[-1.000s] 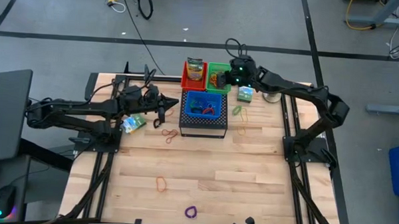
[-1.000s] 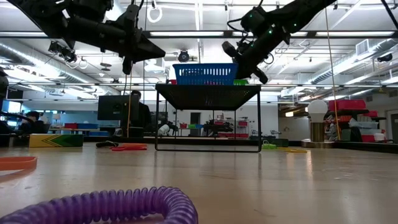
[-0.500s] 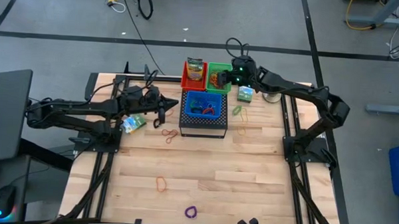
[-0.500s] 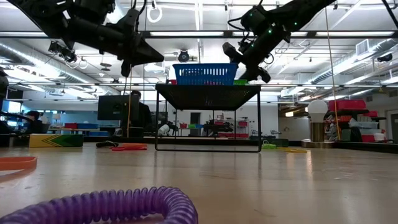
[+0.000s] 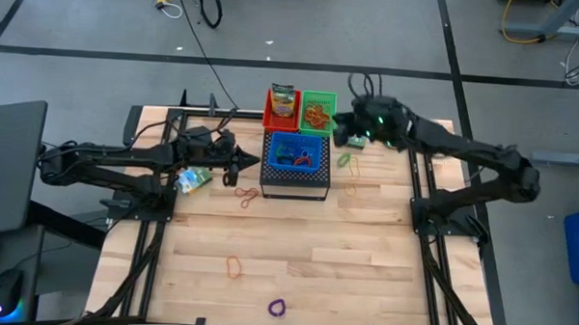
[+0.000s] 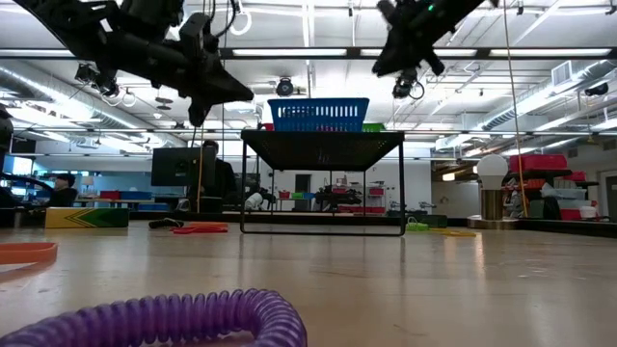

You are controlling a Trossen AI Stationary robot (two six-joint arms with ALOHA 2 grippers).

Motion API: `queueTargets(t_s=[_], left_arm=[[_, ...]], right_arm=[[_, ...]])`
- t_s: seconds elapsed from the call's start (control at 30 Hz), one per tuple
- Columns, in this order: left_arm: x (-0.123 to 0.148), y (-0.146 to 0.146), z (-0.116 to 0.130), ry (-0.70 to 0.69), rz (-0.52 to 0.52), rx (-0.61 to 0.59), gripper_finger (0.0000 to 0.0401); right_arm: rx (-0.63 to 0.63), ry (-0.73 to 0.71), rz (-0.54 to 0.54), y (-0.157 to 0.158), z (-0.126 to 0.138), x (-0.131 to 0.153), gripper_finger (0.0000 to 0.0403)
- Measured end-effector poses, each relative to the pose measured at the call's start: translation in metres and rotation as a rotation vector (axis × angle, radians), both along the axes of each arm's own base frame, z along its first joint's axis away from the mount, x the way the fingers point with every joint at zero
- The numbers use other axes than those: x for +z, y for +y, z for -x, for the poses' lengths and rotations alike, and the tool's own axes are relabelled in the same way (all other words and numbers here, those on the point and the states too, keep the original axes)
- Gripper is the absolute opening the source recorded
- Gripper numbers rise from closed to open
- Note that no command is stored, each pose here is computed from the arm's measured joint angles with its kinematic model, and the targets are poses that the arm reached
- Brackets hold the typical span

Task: Pick & Place Office Desk Supplies
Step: Put the orange rubber band into the green bin on the shelf

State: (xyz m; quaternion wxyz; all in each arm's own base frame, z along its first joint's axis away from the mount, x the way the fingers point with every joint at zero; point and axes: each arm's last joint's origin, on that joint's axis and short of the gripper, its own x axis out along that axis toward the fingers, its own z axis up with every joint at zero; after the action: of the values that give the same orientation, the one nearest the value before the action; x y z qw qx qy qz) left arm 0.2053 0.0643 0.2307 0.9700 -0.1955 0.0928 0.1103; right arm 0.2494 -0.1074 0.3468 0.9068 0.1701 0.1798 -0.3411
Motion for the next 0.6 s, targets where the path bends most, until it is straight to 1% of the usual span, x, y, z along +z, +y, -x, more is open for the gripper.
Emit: queueTargets(t_s=[0.07, 0.1, 0.23, 0.33, 0.4, 0.5, 0.6], left_arm=[[-0.007, 0.000, -0.002, 0.041, 0.034, -0.017, 0.0018], [-0.010, -0.001, -0.004, 0.065, 0.043, -0.025, 0.0018], [-0.020, -0.009, -0.010, 0.126, 0.052, -0.043, 0.0006], [-0.025, -0.020, -0.013, 0.218, 0.101, -0.015, 0.0005], [-0.026, -0.031, -0.013, 0.290, 0.121, 0.006, 0.0005], [-0.025, -0.053, -0.012, 0.411, 0.133, -0.007, 0.0004], [-0.020, -0.078, -0.009, 0.507, 0.164, -0.029, 0.0004]], right_arm=[[0.059, -0.051, 0.034, 0.017, 0.003, -0.004, 0.0021], [0.078, -0.073, 0.043, 0.023, 0.006, -0.010, 0.0011], [0.112, -0.154, 0.058, 0.038, 0.020, -0.043, 0.0013], [0.144, -0.201, 0.056, 0.048, 0.032, -0.059, 0.0005], [0.167, -0.208, 0.056, 0.054, 0.039, -0.064, 0.0007], [0.195, -0.204, 0.070, 0.060, 0.044, -0.065, 0.0012], [0.228, -0.197, 0.109, 0.062, 0.046, -0.062, 0.0008]])
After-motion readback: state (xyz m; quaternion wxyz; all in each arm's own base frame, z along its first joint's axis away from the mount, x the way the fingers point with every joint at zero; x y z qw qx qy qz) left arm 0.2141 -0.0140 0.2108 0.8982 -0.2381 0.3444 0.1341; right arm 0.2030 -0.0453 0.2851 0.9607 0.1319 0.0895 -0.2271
